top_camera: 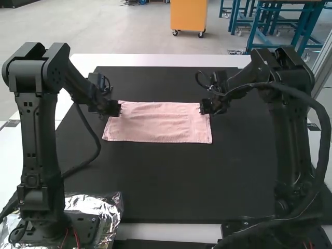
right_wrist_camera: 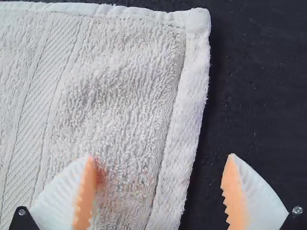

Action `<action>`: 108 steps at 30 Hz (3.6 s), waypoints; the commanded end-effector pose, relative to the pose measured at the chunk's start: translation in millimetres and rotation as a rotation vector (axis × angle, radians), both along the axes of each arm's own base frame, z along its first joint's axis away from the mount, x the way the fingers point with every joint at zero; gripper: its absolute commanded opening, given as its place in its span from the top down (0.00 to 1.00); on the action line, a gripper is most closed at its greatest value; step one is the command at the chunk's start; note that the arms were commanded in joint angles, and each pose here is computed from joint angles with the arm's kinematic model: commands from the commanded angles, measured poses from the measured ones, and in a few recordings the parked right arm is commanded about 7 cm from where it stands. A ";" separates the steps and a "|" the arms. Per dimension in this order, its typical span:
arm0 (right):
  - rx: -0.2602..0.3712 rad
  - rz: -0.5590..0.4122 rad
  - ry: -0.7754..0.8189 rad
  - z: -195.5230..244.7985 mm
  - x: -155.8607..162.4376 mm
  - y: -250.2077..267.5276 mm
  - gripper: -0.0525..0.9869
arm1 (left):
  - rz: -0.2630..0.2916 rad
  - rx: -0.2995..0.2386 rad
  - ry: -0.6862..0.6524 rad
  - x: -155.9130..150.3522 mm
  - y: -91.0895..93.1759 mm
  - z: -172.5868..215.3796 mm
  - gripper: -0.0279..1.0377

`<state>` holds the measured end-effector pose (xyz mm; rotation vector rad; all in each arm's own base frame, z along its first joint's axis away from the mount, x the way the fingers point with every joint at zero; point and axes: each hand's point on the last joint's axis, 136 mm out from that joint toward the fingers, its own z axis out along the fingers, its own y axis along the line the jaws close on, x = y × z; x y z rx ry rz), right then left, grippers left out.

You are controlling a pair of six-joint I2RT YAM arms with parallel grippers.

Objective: Fold the towel.

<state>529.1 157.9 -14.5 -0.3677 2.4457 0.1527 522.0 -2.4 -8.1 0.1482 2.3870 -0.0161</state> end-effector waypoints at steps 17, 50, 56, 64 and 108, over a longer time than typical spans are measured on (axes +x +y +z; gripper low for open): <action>0.108 0.036 -0.001 34.7 -3.9 8.4 0.97 | 0.018 0.007 -0.073 12.9 30.7 34.6 0.95; 0.248 0.083 0.095 80.5 -114.2 -1.1 0.97 | -0.046 -0.069 -0.060 -77.9 14.8 72.6 0.96; 0.247 0.083 0.126 62.1 -129.1 -3.8 0.97 | -0.038 -0.070 -0.046 -99.5 15.2 61.0 0.96; 0.263 0.061 0.156 32.5 -146.3 -2.4 0.97 | -0.022 -0.090 -0.002 -123.7 15.4 37.0 0.96; 0.198 0.129 0.189 28.1 -151.1 38.1 0.09 | 0.089 -0.218 -0.221 -111.2 38.3 104.6 0.06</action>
